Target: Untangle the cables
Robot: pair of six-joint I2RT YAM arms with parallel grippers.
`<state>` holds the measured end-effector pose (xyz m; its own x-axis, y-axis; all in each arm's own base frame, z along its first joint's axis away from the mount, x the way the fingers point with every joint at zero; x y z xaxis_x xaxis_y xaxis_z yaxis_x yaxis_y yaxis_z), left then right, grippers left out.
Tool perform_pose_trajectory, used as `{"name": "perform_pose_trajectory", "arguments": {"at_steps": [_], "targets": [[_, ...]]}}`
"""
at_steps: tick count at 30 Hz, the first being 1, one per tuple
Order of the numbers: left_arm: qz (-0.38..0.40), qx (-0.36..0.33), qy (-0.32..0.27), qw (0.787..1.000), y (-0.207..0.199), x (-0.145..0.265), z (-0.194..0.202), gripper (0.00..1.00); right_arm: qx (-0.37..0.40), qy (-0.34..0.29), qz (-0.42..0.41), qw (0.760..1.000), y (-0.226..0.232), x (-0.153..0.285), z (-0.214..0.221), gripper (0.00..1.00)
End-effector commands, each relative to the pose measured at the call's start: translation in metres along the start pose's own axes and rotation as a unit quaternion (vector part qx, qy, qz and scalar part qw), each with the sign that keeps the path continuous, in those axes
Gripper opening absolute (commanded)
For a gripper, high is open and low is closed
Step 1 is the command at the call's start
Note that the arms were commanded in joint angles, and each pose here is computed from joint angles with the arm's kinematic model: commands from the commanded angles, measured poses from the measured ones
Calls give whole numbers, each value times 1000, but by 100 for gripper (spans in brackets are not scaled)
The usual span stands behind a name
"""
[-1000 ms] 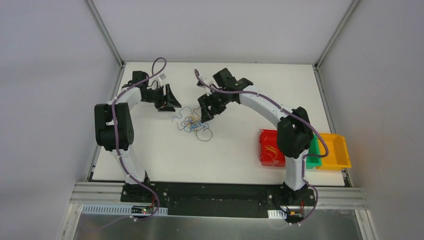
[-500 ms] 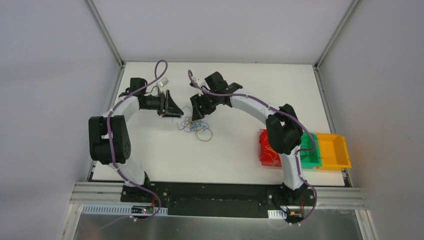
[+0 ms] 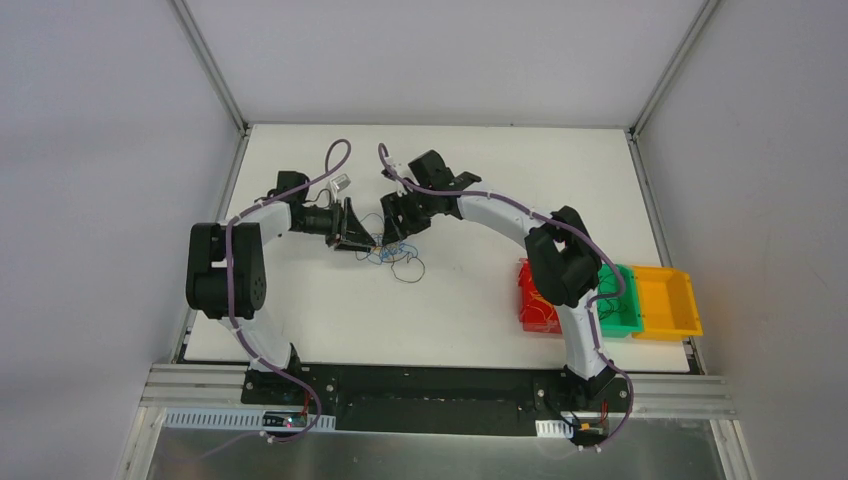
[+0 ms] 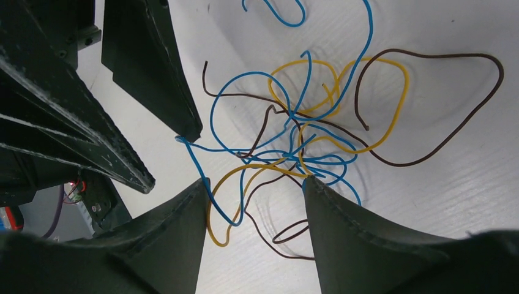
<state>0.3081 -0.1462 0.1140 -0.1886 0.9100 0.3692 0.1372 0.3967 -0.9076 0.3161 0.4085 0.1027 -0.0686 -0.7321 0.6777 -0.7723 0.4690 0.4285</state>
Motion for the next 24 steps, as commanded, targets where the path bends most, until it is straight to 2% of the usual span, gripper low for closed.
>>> {"name": "perform_pose_trajectory", "arguments": {"at_steps": [1, 5, 8, 9, 15, 19, 24], "targets": [[24, -12, 7, 1000, -5, -7, 6, 45, -12, -12, -2, 1000, 0, -6, -3, 60], [23, -6, 14, 1000, -10, -15, 10, 34, -35, -26, 24, 999, -10, -13, -5, 60], [33, -6, 3, 999, -22, -17, 6, 6, -63, -44, 49, 996, -18, -17, -9, 60], [41, -7, -9, 999, -31, -15, 2, 0, -72, -47, 60, 995, -21, -19, -10, 60], [115, -42, -96, 988, -119, 12, -29, 0, -101, -70, 105, 987, -34, -22, -15, 61], [156, -61, -126, 978, -178, 35, -38, 0, -106, -84, 124, 983, -40, -21, -19, 60], [194, -148, -157, 957, -260, 70, -45, 0, -94, -77, 140, 983, -49, -20, -10, 54]]}}
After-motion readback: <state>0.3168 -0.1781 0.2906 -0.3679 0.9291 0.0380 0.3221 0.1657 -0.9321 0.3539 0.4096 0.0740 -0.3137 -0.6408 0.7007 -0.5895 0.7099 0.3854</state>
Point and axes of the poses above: each gripper's point midway between its finger pads, its own x axis back along the fingers, its own y axis along the line the jaws close on, z = x × y, the point moved 1 cm from there along x, back along the fingers, and after that the axes turned 7 degrees about x, right-handed, at the moved point
